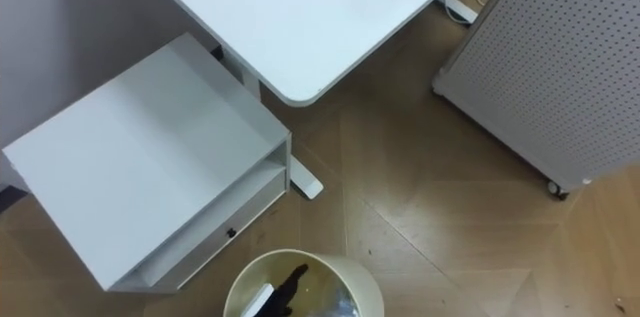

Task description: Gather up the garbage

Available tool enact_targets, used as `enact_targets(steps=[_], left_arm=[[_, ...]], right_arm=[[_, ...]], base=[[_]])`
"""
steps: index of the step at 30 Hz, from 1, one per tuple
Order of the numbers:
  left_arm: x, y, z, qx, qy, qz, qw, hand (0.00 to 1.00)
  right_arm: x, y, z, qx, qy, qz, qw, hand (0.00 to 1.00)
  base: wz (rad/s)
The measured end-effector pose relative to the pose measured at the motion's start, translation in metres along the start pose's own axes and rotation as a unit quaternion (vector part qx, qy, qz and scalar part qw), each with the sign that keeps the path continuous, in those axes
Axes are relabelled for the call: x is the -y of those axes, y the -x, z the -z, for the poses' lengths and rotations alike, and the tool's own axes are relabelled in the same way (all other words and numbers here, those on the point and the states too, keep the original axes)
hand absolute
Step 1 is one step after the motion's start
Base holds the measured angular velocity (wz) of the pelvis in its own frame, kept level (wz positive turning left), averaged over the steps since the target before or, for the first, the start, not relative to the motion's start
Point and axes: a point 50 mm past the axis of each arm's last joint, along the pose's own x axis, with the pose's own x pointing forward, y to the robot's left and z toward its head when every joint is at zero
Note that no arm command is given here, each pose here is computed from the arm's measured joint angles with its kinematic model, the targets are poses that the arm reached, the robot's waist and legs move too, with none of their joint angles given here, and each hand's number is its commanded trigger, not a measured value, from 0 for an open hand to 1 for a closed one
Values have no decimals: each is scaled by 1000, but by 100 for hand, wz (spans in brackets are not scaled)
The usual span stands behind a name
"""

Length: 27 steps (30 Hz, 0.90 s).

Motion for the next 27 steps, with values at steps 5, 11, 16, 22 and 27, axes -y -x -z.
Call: enact_targets(steps=[5, 11, 16, 22, 27], left_arm=[[-2, 1, 2, -2, -3, -1, 1000, 0], [-6, 4, 11, -9, -24, 4, 1000, 0], [-20, 9, 25, -25, -41, 4, 999, 0], [-40, 9, 18, 1, -54, -33, 998, 0], [-65, 16, -15, 105, -40, -99, 989, 0]], right_arm=[[1, 0, 1, -2, 1, 2, 1000, 100], [5, 0, 5, -14, -4, 4, 1000, 100], [18, -2, 9, -34, -13, 15, 999, 100], [32, -3, 12, -49, -24, 44, 998, 100], [48, 4, 25, -69, -59, 78, 993, 100]], base=[[0], [-2], [-9], [-32], [-44]])
